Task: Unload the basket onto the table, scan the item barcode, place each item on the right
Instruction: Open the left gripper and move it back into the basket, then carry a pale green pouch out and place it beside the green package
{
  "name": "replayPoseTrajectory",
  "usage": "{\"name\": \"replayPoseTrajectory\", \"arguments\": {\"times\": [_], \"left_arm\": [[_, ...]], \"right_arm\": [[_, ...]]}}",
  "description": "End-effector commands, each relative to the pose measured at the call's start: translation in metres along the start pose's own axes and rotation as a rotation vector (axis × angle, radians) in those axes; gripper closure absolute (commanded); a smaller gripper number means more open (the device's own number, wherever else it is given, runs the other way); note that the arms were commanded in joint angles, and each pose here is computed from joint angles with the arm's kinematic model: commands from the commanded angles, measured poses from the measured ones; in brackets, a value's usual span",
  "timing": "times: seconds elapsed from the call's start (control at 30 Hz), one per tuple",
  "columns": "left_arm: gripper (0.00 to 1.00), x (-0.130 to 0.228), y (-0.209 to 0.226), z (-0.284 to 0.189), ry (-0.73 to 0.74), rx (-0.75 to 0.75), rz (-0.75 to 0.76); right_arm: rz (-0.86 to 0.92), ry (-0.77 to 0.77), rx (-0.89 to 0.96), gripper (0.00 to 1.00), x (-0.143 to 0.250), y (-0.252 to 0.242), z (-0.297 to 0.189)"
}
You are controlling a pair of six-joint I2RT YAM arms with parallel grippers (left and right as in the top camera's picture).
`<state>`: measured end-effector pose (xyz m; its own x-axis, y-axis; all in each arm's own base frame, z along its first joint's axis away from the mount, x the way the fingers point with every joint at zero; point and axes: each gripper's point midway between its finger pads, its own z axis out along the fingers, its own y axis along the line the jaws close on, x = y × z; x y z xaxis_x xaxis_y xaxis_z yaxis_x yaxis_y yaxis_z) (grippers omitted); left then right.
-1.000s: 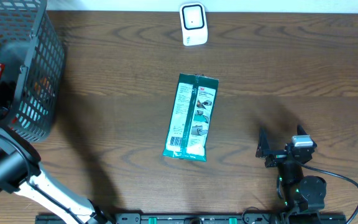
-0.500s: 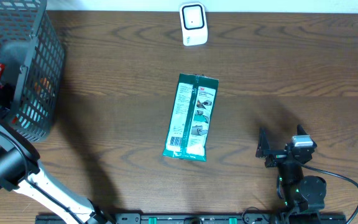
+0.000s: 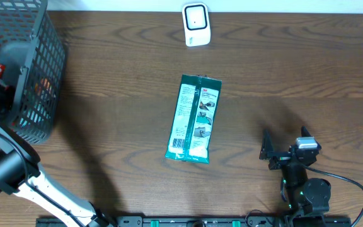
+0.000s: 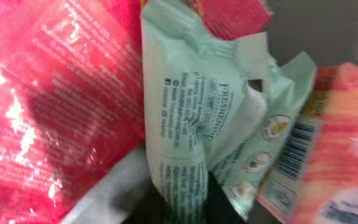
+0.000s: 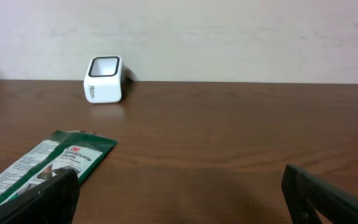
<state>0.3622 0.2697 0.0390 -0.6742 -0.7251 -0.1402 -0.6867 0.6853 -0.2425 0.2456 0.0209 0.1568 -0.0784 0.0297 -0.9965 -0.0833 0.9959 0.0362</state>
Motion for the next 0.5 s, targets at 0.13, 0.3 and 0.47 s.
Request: {"name": "replayPoseTrajectory", "arguments": {"times": [0.13,0.3,0.47], "left_arm": [[0.93,-0.005,-0.007,-0.018,-0.026,0.018,0.001],[0.93,-0.025,-0.023,-0.081,-0.198,0.038,0.002],[0.93,-0.035,-0.045,-0.170,-0.425,0.077,0.000]], "right_arm": [[-0.014,0.000,0.008,0.01,0.000,-0.002,0.000],[-0.014,0.000,0.008,0.01,0.000,-0.002,0.000],[-0.014,0.000,0.008,0.01,0.000,-0.002,0.000]]}}
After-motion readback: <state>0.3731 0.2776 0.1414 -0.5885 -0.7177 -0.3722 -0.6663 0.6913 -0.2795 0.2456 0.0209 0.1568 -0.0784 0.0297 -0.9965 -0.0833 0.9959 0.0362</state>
